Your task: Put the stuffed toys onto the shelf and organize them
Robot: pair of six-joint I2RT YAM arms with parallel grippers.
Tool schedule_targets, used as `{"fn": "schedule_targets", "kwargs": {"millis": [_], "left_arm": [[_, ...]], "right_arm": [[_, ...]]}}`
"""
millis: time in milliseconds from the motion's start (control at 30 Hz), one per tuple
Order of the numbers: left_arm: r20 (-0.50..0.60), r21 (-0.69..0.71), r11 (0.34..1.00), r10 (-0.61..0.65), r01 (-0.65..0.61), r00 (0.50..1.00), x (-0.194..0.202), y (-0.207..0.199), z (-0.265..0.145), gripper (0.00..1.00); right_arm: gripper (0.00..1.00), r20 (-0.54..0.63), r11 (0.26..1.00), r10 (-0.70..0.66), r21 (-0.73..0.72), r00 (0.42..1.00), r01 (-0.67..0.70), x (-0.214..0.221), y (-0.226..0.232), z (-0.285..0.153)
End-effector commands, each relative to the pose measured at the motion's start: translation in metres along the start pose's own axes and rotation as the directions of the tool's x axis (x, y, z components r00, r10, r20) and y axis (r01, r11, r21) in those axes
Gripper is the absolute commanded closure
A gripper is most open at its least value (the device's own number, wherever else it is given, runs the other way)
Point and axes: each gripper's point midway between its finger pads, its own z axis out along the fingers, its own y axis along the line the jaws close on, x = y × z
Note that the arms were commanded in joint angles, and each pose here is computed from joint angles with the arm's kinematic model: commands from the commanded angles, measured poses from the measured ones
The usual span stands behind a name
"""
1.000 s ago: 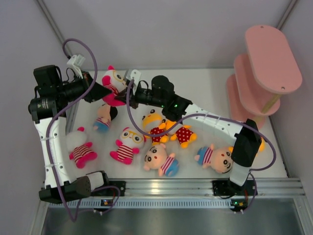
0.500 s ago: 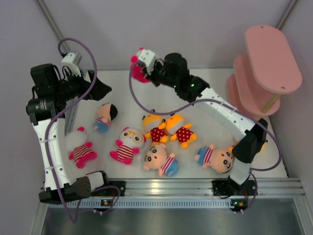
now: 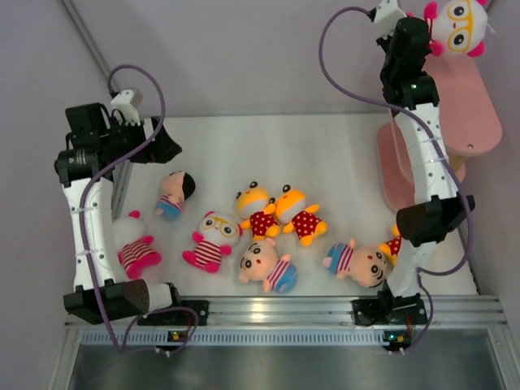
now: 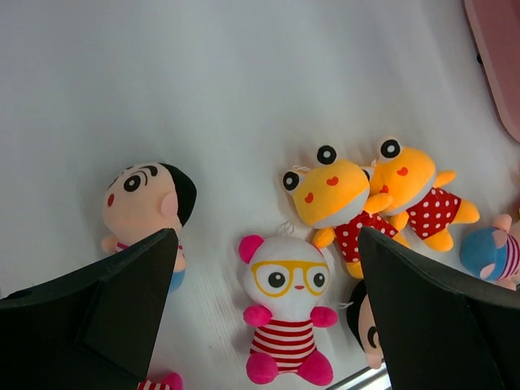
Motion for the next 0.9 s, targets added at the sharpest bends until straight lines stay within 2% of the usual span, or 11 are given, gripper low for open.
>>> {"fn": "schedule_targets", "kwargs": {"millis": [0, 200, 333, 433, 600, 800, 867], "left_arm": [[-0.006, -0.008, 1.000, -0.004, 0.004, 1.000, 0.003, 0.005, 0.005, 0.02], [-0.016, -0.080, 0.997, 0.004, -0.005, 1.000, 0.006, 0.018, 0.005, 0.02], [-0.015, -0.089, 0.996, 0.018, -0.019, 1.000, 0.008, 0.018, 0.002, 0.02], [-0.013, -0.100, 0.995, 0.025, -0.026, 1.000, 0.008, 0.019, 0.000, 0.02], [-0.021, -0.090, 0.996, 0.017, -0.019, 1.000, 0.009, 0.019, 0.004, 0.02], [-0.019, -0.089, 0.996, 0.015, -0.017, 1.000, 0.010, 0.018, 0.002, 0.02], [-0.011, -0.089, 0.996, 0.021, -0.021, 1.000, 0.010, 0.016, -0.001, 0.02]], "right_arm": [[1.00, -0.093, 1.000, 0.004, 0.031, 0.996, -0.001, 0.039, -0.008, 0.024], [1.00, -0.072, 0.999, 0.028, 0.033, 0.997, -0.026, 0.040, -0.003, 0.044], [1.00, -0.169, 0.999, -0.013, 0.044, 0.986, 0.020, 0.065, 0.005, 0.049], [1.00, -0.195, 0.999, 0.008, 0.033, 0.981, -0.001, 0.070, 0.005, 0.042], [1.00, -0.143, 0.998, 0.043, 0.042, 0.989, -0.037, 0.053, -0.023, 0.018], [1.00, -0.071, 0.987, 0.085, -0.134, 0.994, -0.094, 0.040, -0.013, -0.003], [1.00, -0.084, 0.984, 0.099, -0.139, 0.991, -0.110, 0.048, -0.014, 0.001]]}}
